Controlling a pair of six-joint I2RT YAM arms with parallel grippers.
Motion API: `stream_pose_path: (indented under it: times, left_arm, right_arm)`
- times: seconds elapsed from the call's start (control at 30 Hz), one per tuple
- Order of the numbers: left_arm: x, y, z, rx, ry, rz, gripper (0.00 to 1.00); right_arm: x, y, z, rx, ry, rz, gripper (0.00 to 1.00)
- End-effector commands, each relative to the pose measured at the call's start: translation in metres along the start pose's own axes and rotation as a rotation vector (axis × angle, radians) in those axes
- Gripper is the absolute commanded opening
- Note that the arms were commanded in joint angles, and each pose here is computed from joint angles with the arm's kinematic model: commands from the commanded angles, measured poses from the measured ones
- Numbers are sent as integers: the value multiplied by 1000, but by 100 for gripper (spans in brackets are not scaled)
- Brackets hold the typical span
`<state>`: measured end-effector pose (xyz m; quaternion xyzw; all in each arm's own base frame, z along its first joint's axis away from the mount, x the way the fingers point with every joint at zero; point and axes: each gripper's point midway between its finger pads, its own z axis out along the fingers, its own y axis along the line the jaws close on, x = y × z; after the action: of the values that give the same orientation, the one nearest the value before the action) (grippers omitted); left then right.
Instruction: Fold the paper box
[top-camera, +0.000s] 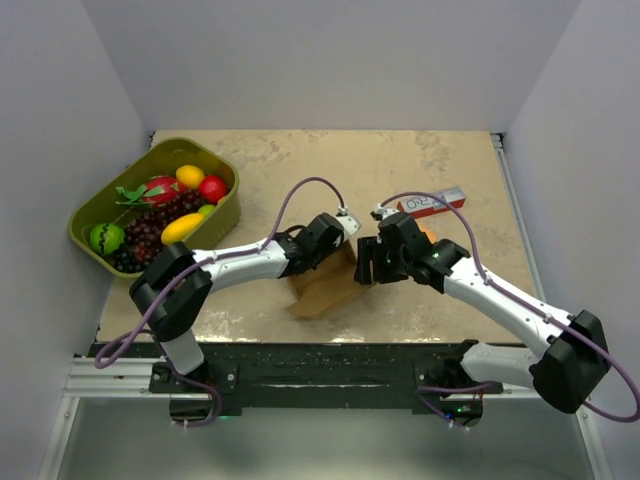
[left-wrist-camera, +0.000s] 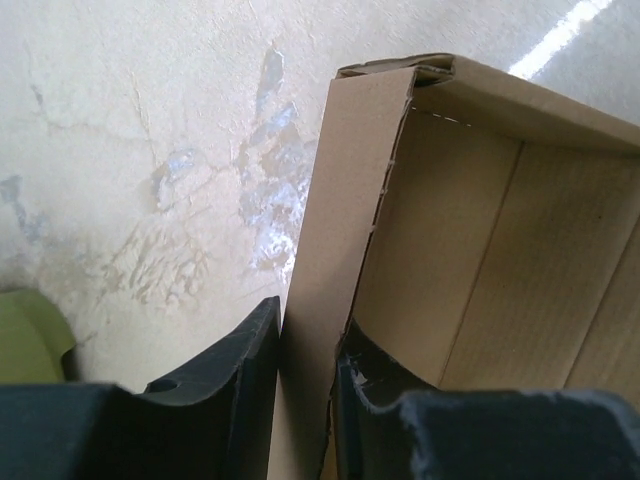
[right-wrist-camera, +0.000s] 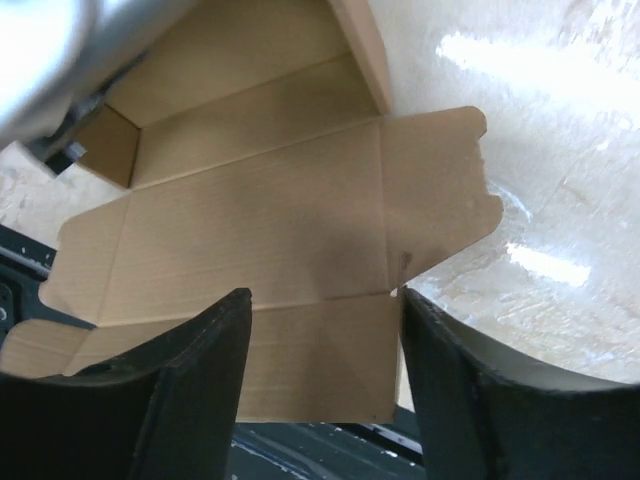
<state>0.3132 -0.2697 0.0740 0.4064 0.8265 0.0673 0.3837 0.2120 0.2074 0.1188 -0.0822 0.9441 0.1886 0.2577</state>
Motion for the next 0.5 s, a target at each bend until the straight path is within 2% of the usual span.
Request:
stream_pose_path:
  times: [0.0,0.07,0.13,0.23,0.47]
  left_arm:
    - [1,3,17,117,34,-158,25]
    - [8,11,24,136,55,-201,25]
    - [14,13,30,160,72,-233,25]
    - [25,13,38,180,108,-247,25]
    - [47,4,55,357,158,-462,24]
  right_arm:
    - [-35,12,-33,-15,-128,8,70]
    - [-45,10,-45,2,-182,32,72]
    - [-58,14,-61,-19,-258,64,79]
    - [-68,29,-72,-104,-312,117,86]
    - [-73,62,-65,-276,-385,221,94]
